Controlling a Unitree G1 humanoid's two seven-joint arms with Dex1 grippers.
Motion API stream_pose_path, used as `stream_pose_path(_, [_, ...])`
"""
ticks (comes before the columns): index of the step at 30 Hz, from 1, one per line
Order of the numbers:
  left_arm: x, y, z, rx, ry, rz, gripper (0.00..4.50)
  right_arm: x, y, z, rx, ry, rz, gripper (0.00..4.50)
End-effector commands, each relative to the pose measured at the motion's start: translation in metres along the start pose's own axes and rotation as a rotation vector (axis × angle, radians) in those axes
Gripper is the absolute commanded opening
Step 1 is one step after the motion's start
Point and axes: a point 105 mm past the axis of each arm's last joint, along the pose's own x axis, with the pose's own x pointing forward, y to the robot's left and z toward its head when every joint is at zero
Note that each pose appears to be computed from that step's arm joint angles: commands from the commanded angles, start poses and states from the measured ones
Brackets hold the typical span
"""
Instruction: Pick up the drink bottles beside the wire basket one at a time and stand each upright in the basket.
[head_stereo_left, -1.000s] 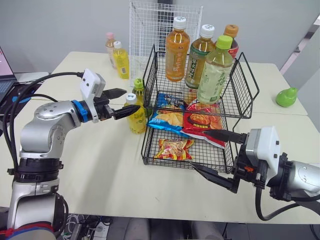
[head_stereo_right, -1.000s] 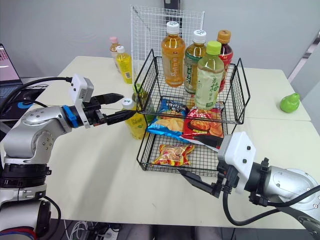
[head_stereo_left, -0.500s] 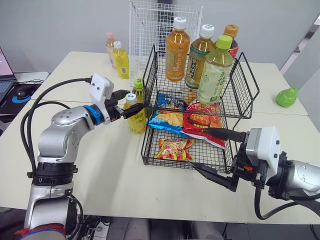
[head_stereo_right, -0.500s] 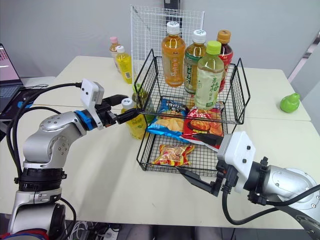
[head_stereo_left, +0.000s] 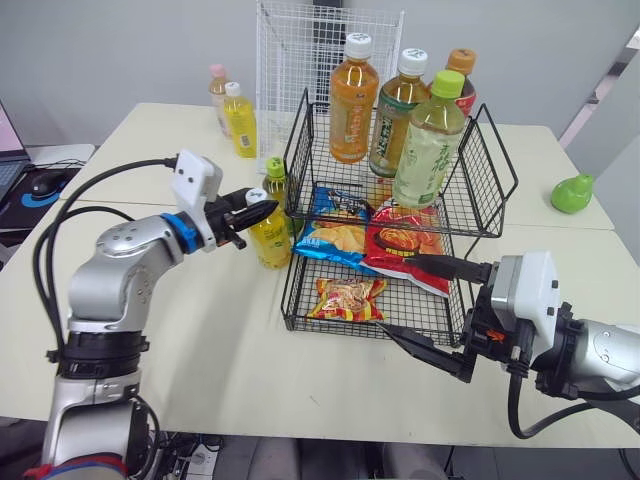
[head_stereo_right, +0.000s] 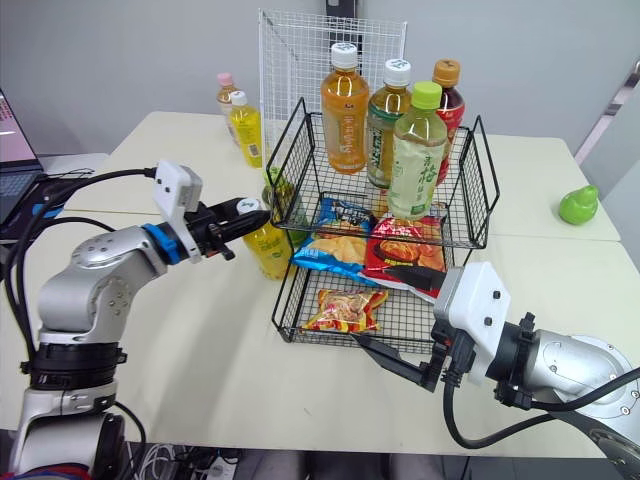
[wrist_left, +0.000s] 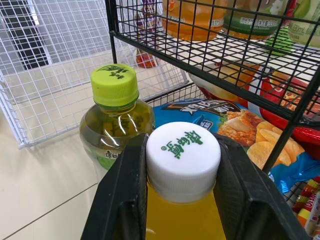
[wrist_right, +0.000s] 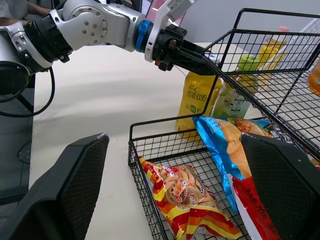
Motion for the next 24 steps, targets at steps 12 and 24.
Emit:
stream_pose_path(12, [-0.076, 0.027, 0.164, 0.080, -0.129, -0.112, 1.36, -0.026, -0.021, 0.029, -0.025, -0.078, -0.027, 4.50])
stream_pose_path(24, [-0.035, -0.005, 0.274, 0.096, -0.280, -0.382, 1.36, -0.056, -0.050, 0.040, -0.061, -0.046, -0.160, 4.50])
